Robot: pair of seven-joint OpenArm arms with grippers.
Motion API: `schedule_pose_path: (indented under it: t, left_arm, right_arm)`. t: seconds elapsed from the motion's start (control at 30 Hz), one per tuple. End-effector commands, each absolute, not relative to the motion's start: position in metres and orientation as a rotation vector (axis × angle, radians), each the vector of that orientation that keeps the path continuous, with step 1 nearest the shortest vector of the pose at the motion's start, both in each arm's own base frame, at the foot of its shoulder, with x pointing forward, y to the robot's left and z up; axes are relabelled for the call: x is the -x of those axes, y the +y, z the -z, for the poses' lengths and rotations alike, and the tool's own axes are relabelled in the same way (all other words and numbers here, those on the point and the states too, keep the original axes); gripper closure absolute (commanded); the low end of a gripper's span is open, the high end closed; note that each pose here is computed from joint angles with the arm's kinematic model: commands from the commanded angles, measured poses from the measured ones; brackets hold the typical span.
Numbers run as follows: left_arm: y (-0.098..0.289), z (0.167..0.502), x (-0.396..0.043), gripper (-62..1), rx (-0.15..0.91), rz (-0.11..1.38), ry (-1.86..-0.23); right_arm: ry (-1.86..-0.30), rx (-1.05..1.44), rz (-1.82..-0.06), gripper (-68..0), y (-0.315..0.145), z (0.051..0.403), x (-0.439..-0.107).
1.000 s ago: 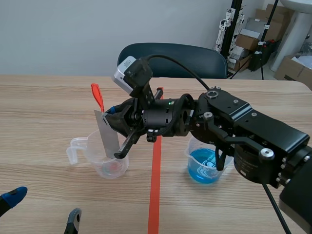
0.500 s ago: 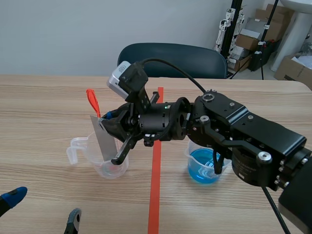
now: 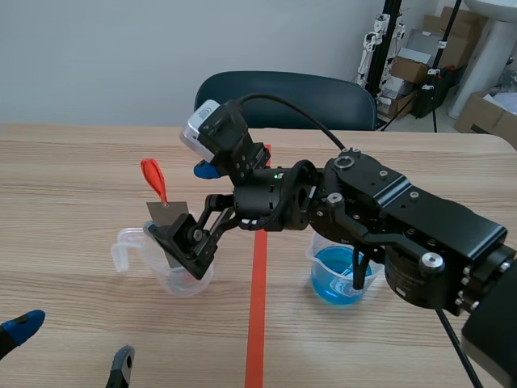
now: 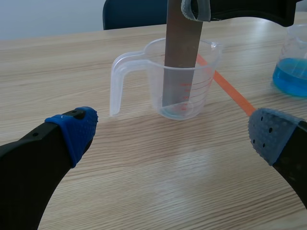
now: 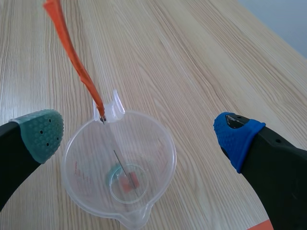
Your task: Do the redox reaction experiment. put the plate into the left beaker
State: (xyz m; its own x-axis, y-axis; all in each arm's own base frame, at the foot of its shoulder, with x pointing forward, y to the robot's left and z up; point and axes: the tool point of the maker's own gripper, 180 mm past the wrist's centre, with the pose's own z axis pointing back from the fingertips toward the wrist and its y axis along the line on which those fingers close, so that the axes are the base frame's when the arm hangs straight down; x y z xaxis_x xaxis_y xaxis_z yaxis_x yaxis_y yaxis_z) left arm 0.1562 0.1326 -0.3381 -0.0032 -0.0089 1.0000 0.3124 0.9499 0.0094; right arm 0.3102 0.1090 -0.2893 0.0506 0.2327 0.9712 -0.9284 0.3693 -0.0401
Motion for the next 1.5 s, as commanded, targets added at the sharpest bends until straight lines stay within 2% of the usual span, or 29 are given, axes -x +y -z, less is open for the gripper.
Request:
schedule_pose_path:
  t: [0.0,1.47]
  left_arm:
    - [0.1339,0.3353,-0.1538,-62.3,0.247,0.261,-1.566]
    - [0.1339,0.3351,-0.1546,-62.3,0.246,0.261,-1.568]
  right_arm:
    - [-1.237,-0.782,-1.021,-67.9,0.1116,0.2732,-0.3165]
    - [-1.264,-0.802,-1.011,-67.9,0.1125,0.2677,-0.3164]
